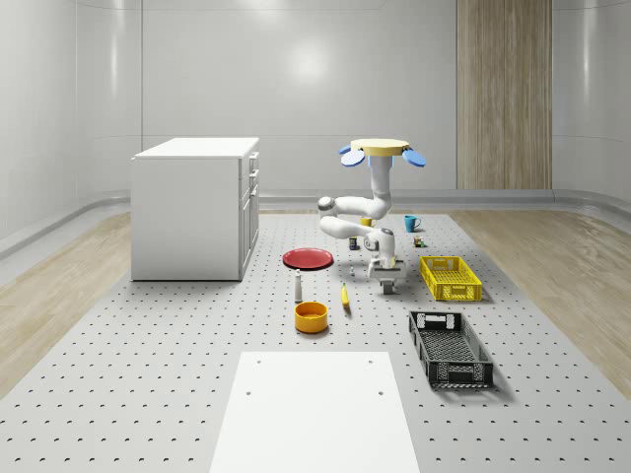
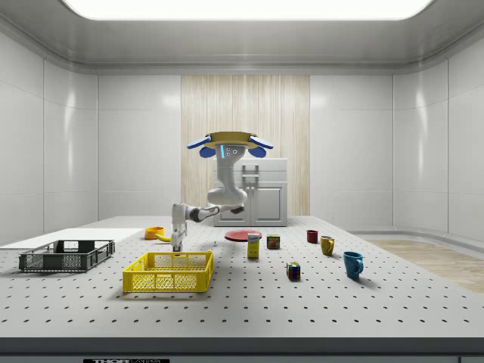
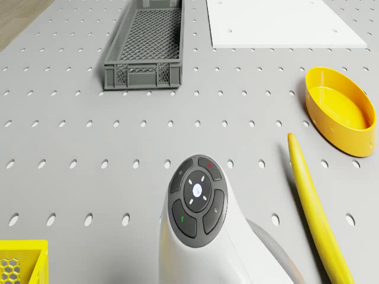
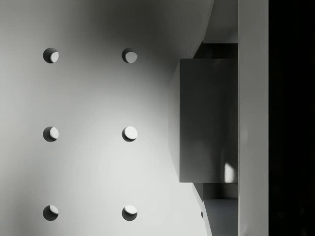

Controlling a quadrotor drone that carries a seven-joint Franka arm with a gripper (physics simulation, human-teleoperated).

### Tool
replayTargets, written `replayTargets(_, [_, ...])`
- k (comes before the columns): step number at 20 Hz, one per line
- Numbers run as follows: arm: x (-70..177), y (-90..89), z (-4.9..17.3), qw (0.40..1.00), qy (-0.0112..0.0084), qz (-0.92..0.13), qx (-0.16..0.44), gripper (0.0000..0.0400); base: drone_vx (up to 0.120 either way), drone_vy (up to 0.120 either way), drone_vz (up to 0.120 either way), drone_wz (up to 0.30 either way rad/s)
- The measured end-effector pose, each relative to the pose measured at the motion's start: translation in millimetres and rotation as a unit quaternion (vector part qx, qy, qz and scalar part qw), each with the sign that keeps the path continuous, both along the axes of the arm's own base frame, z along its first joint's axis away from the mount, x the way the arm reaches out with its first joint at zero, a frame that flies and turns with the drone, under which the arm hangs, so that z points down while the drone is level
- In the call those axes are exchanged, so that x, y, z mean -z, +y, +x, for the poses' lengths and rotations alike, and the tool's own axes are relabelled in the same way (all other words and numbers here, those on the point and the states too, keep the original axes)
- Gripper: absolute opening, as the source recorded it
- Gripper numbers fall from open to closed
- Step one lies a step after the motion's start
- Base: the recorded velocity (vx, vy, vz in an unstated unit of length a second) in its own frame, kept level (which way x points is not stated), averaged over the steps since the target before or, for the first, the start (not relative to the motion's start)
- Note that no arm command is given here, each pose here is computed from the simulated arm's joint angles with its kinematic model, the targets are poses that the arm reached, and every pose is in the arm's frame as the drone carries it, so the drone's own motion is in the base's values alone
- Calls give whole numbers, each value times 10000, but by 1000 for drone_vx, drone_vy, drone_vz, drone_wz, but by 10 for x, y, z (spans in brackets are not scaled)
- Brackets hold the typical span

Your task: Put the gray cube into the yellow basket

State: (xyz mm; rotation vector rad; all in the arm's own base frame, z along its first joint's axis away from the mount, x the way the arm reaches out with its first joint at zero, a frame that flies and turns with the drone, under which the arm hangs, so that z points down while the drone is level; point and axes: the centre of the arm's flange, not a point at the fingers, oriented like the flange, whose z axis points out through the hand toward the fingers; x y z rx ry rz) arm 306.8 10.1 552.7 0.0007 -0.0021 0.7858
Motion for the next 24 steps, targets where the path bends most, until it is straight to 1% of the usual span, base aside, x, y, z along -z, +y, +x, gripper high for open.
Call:
replayTargets(1, [34, 0, 0, 10000, 0, 0, 0, 253, 0, 0, 0, 0])
replayTargets(3, [111, 0, 0, 10000, 0, 0, 0, 252, 0, 0, 120, 0])
replayTargets(7, [225, 0, 0, 10000, 1, 0, 0, 251, -120, 120, 120, 0])
replayTargets(12, [289, 0, 0, 10000, 1, 0, 1, 250, -120, 120, 120, 0])
replayTargets(20, [315, 0, 0, 10000, 1, 0, 1, 250, -5, 120, 120, 0])
replayTargets(24, [318, 0, 0, 10000, 1, 0, 1, 250, 0, 120, 10, 0])
